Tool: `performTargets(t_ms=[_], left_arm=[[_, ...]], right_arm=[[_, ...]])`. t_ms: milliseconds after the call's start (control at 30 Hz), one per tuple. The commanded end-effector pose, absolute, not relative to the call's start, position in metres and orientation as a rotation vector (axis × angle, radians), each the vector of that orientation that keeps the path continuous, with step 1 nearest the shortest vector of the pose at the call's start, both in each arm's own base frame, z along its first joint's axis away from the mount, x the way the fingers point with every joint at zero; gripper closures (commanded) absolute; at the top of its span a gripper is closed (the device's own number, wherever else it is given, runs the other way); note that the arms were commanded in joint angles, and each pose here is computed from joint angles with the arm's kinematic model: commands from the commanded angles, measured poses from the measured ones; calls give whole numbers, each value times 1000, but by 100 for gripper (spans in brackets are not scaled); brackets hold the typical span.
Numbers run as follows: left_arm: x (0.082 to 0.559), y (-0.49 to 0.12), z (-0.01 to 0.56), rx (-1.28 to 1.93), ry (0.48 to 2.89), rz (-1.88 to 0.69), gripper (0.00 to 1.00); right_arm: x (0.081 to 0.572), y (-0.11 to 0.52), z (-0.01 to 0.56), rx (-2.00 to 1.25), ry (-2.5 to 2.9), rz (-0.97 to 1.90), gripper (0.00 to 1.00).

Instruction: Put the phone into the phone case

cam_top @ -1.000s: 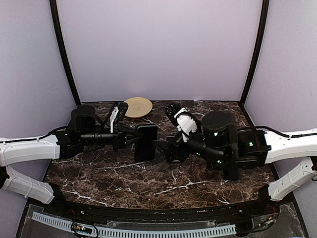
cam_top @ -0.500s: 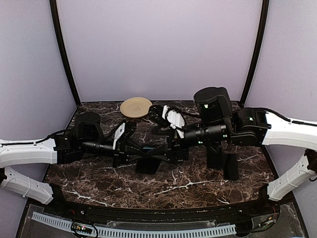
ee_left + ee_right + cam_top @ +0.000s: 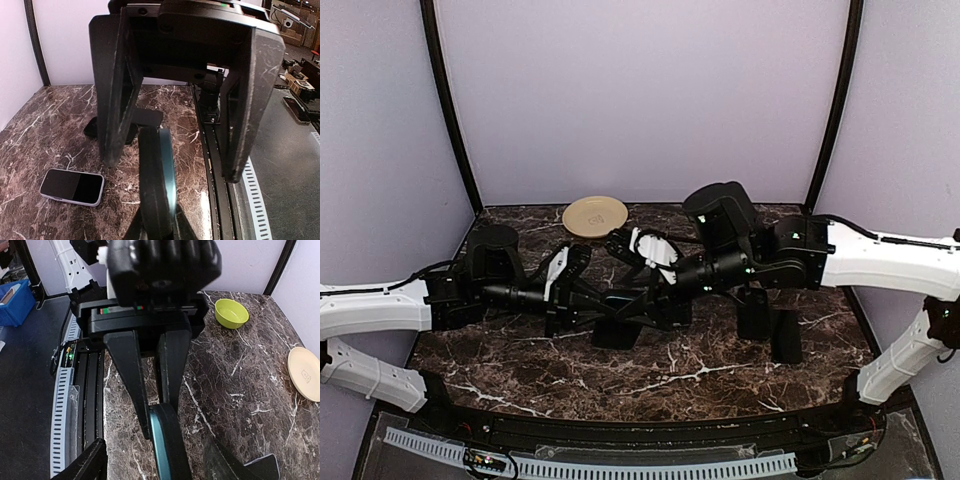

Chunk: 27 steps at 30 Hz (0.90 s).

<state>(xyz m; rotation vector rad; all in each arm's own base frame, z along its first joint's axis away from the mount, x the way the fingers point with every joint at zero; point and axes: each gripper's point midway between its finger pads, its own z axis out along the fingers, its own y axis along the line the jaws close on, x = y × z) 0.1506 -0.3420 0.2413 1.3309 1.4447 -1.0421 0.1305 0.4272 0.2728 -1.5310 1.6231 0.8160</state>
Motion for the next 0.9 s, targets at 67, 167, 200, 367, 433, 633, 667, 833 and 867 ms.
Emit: performTargets(t_ms=[67,167,200,367,433,633,667,833,867], left_arm=[[143,-342,280,1318,1283,-1047,100],[143,-342,280,1320,1284,-1051,100],[142,-342,281,1321,1282,-1055,100],[141,-342,281,1323,1282,-1064,100],[140,-342,282,1321,1280,-1070,100],[138,-343,284,1318,1272,-1091,100],[138,-343,283,1319,1275,-1094,100],[140,-345,276,1327,1300,-1091,84],[140,-345,275,1330,1307,-1091,78]], right_arm=[[146,434,283,-1527,1599,827,39],[148,437,281,-1534,1599,821,46],[148,438,280,-1538,1597,824,50],[147,442,277,-1562,1601,848,79],[147,442,274,-1570,1616,844,91],[146,440,282,-1558,1598,857,100],[145,439,287,-1551,1588,863,100],[135,435,319,-1534,1499,927,100],[132,433,325,-1531,1485,938,100]])
